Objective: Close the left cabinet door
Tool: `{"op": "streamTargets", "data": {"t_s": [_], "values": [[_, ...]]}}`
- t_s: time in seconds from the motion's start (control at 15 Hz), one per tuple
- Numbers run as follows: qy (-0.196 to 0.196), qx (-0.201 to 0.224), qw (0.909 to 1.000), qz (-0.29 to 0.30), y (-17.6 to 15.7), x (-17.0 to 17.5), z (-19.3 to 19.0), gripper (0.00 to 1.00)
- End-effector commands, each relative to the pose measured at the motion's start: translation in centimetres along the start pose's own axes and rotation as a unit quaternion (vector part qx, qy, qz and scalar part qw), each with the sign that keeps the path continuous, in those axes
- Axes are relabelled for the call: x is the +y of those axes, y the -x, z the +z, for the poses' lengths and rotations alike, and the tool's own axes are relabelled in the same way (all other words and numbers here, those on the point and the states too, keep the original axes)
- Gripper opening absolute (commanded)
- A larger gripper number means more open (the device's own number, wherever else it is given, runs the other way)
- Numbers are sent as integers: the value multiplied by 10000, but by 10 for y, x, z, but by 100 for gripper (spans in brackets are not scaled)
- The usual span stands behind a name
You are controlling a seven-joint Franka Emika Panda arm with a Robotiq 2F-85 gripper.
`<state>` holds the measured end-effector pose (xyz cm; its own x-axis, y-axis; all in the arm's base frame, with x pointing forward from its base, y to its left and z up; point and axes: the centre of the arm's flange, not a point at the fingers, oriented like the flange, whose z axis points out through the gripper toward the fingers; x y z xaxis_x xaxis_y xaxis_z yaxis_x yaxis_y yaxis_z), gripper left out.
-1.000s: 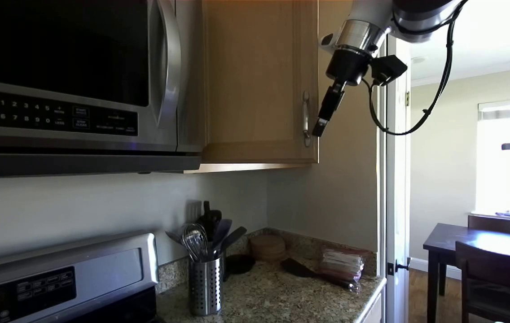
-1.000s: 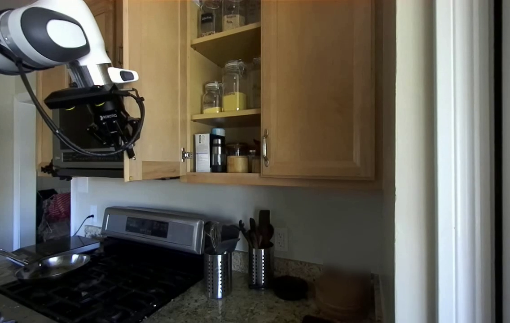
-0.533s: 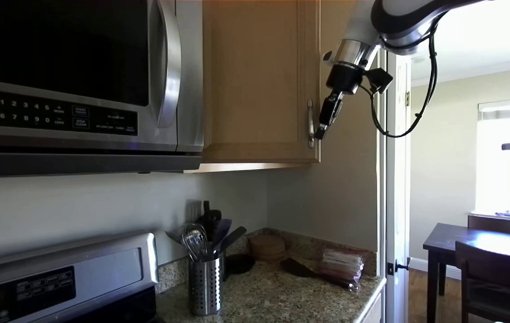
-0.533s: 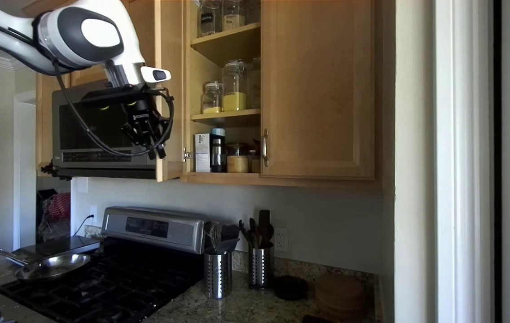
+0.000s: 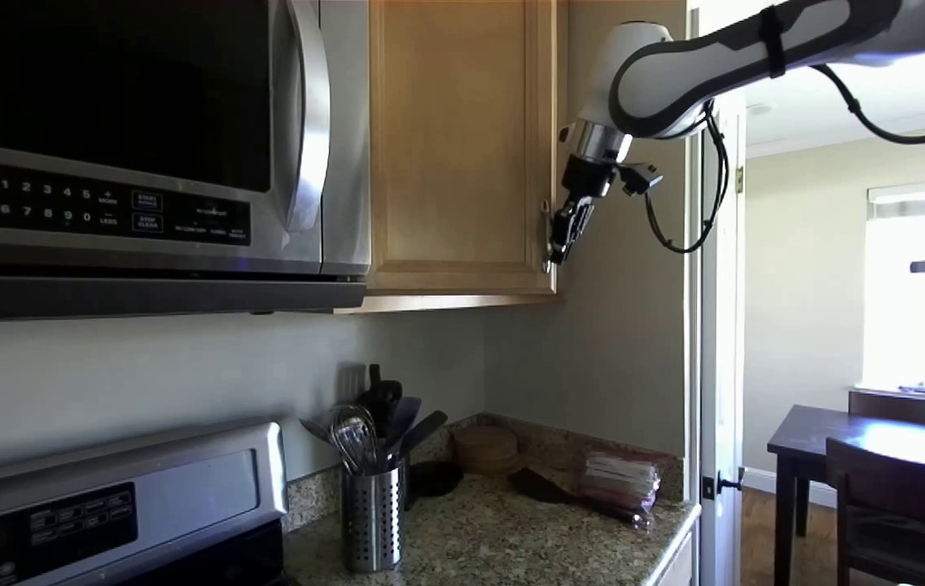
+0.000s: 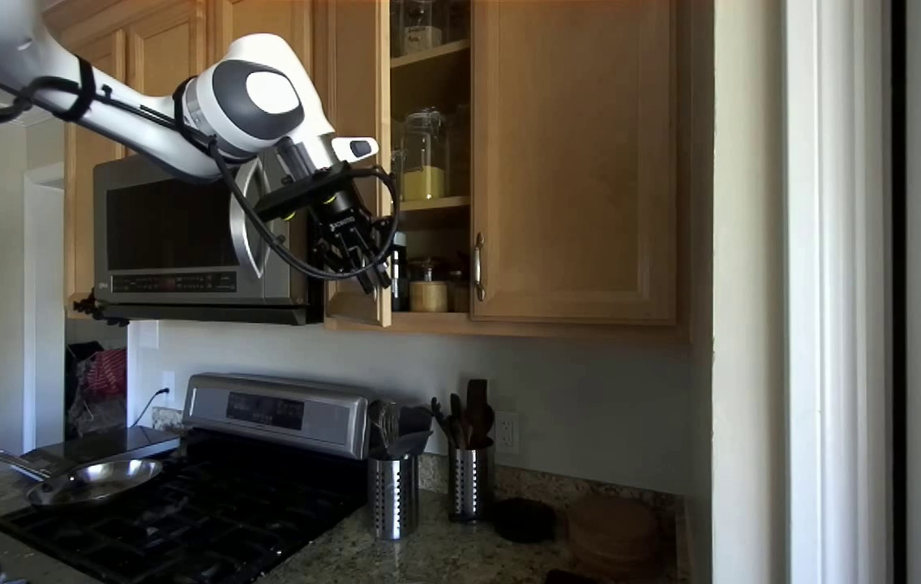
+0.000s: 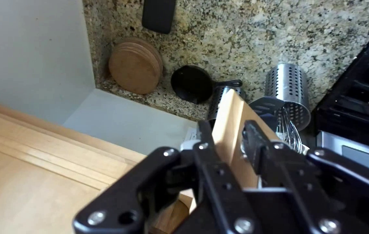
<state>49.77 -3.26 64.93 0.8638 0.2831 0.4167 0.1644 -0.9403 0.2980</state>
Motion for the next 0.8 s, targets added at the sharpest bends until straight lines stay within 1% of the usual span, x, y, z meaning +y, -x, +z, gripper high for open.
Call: {"op": "streamTargets", "data": {"t_s": [0.0, 0.27, 0.4, 0.67, 0.73], "values": [[7, -187, 9997, -152, -11, -13, -5, 62], [-139, -586, 9974, -388, 4, -27, -21, 87], [-295, -784, 9946, -611, 10, -47, -26, 99], [-496, -952, 9897, -953, 12, -81, -40, 100], [-660, -1006, 9871, -1053, 13, -89, -45, 100]]}}
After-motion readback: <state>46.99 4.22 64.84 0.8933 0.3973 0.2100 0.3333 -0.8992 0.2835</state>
